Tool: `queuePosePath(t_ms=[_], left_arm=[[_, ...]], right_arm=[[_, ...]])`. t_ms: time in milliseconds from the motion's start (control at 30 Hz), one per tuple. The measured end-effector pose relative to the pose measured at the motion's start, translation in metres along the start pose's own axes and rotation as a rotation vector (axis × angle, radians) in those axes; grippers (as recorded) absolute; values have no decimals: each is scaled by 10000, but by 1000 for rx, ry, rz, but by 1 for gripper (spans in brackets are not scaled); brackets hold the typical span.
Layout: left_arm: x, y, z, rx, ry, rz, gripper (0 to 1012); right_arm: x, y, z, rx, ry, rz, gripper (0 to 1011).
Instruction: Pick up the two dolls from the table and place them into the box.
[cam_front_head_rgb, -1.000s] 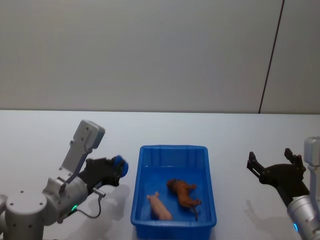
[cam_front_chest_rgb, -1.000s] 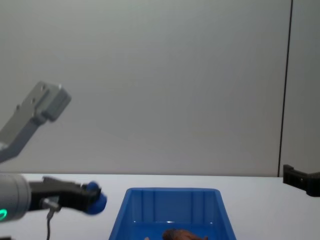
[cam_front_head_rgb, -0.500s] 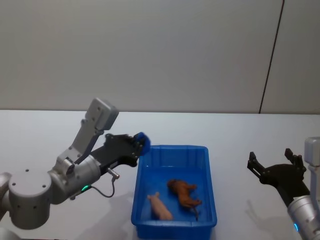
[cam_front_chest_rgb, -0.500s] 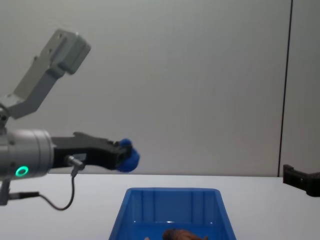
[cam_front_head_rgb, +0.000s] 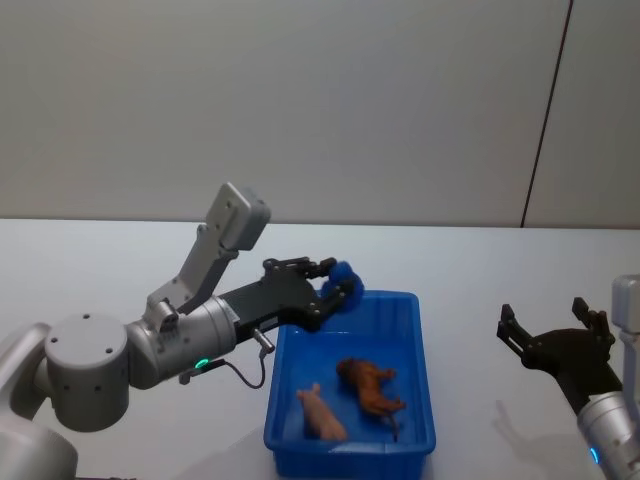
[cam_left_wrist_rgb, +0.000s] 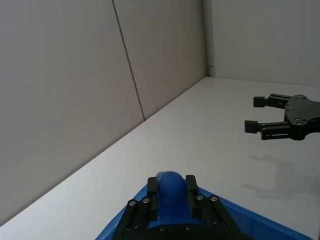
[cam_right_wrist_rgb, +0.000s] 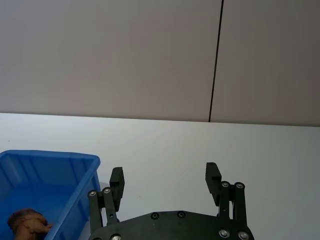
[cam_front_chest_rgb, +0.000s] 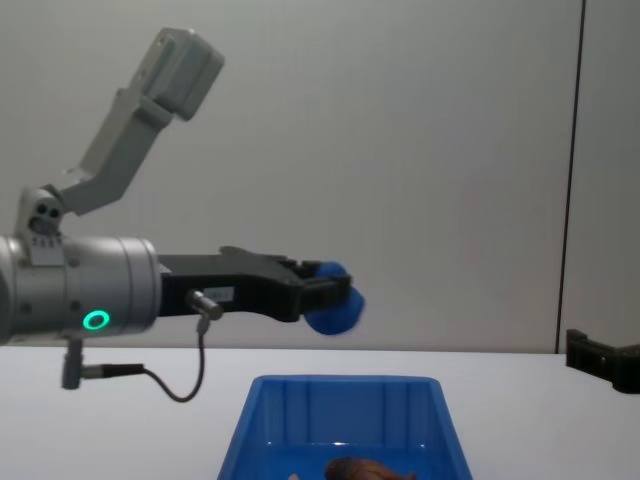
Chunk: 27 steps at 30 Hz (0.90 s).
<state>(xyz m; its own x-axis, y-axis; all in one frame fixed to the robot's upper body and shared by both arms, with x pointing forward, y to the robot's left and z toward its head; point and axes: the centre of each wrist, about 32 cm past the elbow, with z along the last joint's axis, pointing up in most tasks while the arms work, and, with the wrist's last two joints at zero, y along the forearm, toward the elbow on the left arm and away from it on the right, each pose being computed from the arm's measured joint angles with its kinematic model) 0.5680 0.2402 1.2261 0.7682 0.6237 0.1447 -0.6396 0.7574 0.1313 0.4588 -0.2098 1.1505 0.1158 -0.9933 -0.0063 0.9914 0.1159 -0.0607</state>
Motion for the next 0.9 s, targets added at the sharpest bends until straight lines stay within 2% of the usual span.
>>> queuePosePath(t_ms=[300, 367, 400, 467, 567, 600, 633, 767, 900], left_arm=[[20, -119, -11, -24, 19, -75, 583], [23, -129, -11, -26, 20, -83, 664], [24, -135, -11, -27, 21, -87, 664], [26, -151, -12, -30, 23, -97, 733], [29, -167, -12, -34, 25, -107, 859], [29, -170, -13, -34, 26, -109, 865], [29, -177, -12, -36, 26, -113, 927], [30, -187, -15, -38, 28, -120, 1001], [31, -199, -15, -40, 29, -127, 1001]], right_arm=[[0, 0, 0, 0, 0, 0, 1001], [0, 0, 0, 0, 0, 0, 1001], [0, 0, 0, 0, 0, 0, 1001], [0, 0, 0, 0, 0, 0, 1001], [0, 0, 0, 0, 0, 0, 1001], [0, 0, 0, 0, 0, 0, 1001], [0, 0, 0, 0, 0, 0, 1001], [0, 0, 0, 0, 0, 0, 1001], [0, 0, 0, 0, 0, 0, 1001]])
